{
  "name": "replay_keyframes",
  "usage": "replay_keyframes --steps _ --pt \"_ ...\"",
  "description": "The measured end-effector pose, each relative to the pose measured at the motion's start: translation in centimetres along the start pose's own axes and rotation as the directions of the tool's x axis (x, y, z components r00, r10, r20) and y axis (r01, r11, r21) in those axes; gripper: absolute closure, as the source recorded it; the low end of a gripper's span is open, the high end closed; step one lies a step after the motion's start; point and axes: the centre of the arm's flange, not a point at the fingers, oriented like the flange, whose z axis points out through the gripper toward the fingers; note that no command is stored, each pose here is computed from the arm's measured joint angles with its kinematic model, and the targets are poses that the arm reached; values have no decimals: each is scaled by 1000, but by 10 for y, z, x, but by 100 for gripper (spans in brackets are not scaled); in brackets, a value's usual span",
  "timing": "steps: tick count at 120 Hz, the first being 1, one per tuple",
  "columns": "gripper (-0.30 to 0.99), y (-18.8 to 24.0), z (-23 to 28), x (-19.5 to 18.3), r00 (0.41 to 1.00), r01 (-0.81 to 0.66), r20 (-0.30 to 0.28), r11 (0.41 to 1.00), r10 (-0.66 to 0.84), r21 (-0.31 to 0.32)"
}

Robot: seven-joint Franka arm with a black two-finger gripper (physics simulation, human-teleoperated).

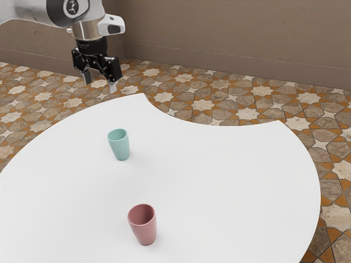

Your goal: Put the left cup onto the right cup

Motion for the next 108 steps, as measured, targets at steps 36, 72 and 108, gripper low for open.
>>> replay_keyframes --steps 36,72,108 --pt "0 1 33 24 1000 -22 4 1000 22 4" --pt "0 -6 85 54 999 -29 17 1000 29 11" --pt "0 -29 126 73 1000 -4 15 1000 4 18"
